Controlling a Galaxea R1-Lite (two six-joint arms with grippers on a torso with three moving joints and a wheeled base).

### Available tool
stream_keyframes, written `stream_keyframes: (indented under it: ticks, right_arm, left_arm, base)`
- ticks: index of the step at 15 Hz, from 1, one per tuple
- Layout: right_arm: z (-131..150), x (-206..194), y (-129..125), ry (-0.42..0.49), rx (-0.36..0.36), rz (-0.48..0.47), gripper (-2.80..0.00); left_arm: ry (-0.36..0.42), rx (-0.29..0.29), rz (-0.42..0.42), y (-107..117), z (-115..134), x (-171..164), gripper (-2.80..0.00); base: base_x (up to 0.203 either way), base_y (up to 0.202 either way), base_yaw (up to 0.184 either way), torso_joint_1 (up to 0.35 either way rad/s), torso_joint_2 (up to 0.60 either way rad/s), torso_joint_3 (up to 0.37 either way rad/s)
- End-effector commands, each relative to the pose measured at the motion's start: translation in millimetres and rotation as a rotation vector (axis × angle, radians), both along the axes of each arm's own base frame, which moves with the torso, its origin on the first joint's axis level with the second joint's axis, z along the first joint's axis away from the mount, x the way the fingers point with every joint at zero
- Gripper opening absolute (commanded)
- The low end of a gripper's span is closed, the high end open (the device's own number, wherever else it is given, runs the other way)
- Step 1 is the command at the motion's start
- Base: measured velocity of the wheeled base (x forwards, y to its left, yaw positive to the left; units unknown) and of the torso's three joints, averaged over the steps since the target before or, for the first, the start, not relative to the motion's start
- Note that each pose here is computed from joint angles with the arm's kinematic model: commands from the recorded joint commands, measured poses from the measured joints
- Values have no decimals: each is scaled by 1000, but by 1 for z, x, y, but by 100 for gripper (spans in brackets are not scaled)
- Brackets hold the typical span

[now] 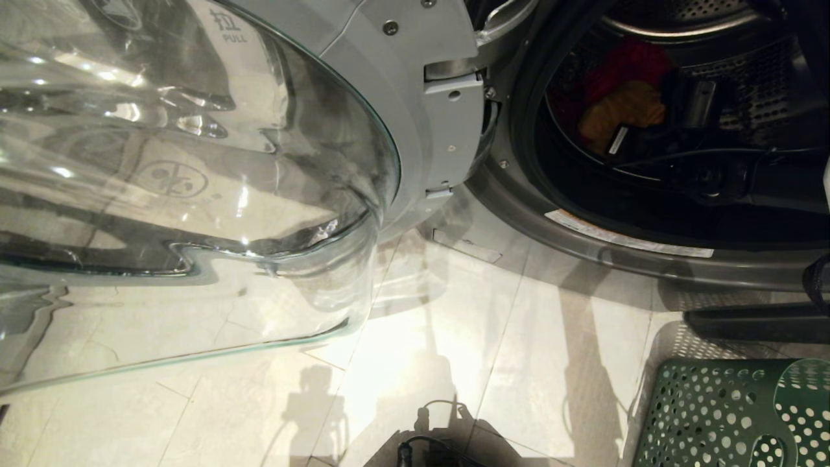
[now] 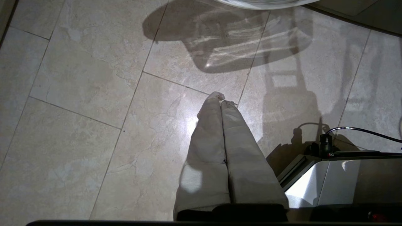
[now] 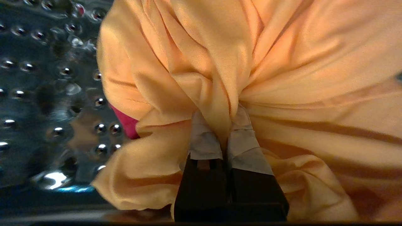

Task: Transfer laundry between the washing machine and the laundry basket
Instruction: Pick a cloth and place it into the basket

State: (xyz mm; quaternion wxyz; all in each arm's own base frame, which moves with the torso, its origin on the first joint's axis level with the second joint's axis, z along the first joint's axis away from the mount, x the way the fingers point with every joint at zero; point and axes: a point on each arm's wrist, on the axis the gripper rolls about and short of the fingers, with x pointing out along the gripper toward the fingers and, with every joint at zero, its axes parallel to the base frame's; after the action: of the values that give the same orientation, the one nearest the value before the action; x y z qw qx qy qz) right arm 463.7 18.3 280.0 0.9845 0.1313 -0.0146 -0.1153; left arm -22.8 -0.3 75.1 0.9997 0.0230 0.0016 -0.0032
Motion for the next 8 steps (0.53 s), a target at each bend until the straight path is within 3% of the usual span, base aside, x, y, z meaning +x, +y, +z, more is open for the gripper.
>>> stream_keyframes:
  ticks: [1, 8]
  right_arm:
    - [26, -17, -1, -55, 15, -1, -280]
    - [13, -25, 0, -11, 12, 0, -280]
  left_arm:
    - [1, 0, 0, 0, 0, 0, -280]
    - [1, 0, 0, 0, 0, 0, -280]
  base:
    - [0, 0, 0, 0, 0, 0]
    - [0, 0, 0, 0, 0, 0]
